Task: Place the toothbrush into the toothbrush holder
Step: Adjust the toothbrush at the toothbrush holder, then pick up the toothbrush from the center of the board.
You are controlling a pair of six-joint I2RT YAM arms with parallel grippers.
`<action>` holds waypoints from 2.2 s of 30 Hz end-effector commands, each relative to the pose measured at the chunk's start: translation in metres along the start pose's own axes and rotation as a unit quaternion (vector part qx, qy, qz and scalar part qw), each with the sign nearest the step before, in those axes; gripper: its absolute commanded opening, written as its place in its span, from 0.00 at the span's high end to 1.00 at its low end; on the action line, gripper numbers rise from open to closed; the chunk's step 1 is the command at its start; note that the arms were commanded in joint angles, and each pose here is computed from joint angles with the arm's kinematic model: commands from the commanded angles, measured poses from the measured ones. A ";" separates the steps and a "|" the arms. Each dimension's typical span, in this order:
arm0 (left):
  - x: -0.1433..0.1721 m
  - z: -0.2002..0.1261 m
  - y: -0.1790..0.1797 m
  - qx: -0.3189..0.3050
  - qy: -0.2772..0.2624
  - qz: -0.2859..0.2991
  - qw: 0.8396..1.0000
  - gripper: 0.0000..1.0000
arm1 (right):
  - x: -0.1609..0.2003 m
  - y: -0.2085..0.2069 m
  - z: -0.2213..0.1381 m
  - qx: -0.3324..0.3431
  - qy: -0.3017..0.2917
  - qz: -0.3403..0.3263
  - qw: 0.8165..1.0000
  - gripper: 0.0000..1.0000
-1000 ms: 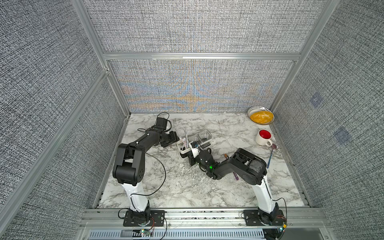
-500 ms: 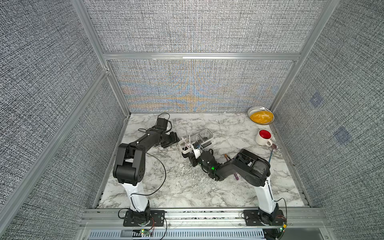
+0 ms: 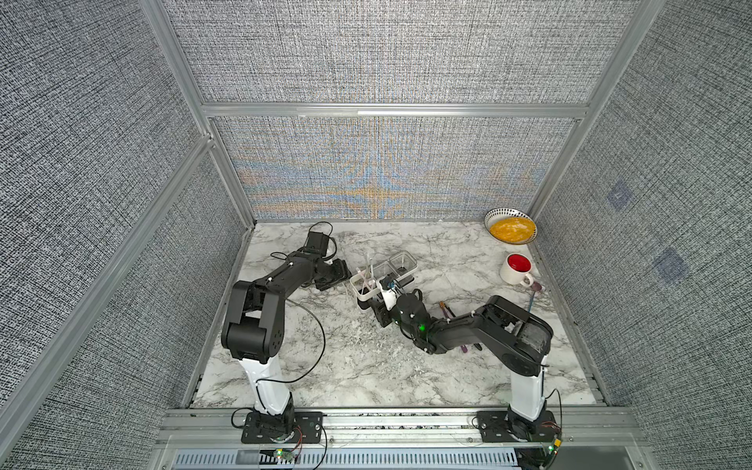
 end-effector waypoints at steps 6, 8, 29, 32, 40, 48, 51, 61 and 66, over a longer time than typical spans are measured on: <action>0.001 -0.003 -0.001 0.001 0.001 0.005 1.000 0.31 | 0.025 -0.006 -0.007 0.007 0.045 0.006 0.999 0.46; 0.001 -0.005 -0.001 -0.001 0.000 0.006 1.000 0.31 | 0.028 -0.006 -0.009 0.009 0.058 0.007 0.998 0.43; -0.011 -0.031 -0.008 0.004 -0.073 0.015 0.997 0.30 | 0.023 -0.120 -0.133 0.205 0.198 0.070 0.956 0.31; -0.013 -0.038 -0.008 0.000 -0.086 0.017 0.996 0.30 | 0.031 -0.133 -0.139 0.223 0.219 0.088 0.946 0.31; -0.010 -0.042 -0.007 -0.004 -0.086 0.020 0.996 0.30 | 0.048 -0.149 -0.139 0.237 0.256 0.116 0.930 0.38; -0.010 -0.043 -0.007 -0.006 -0.088 0.020 0.996 0.30 | 0.074 -0.146 -0.137 0.220 0.301 0.140 0.917 0.57; -0.011 -0.043 -0.007 -0.005 -0.088 0.021 0.996 0.30 | 0.081 -0.143 -0.134 0.209 0.311 0.149 0.915 0.61; -0.012 -0.047 -0.007 -0.009 -0.093 0.022 0.995 0.30 | 0.078 -0.124 -0.118 0.159 0.302 0.164 0.926 0.69; -0.013 -0.048 -0.008 -0.008 -0.094 0.023 0.995 0.30 | 0.065 -0.105 -0.107 0.135 0.293 0.149 0.935 0.69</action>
Point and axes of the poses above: each gripper's point midway between its finger pads, its own z axis out along the fingers, its own y axis along the line the jaws close on, x = y × z, the point moved 2 cm from there along -z, back along the fingers, and after that the axes turned 3 degrees about z, right-handed, at the moved point
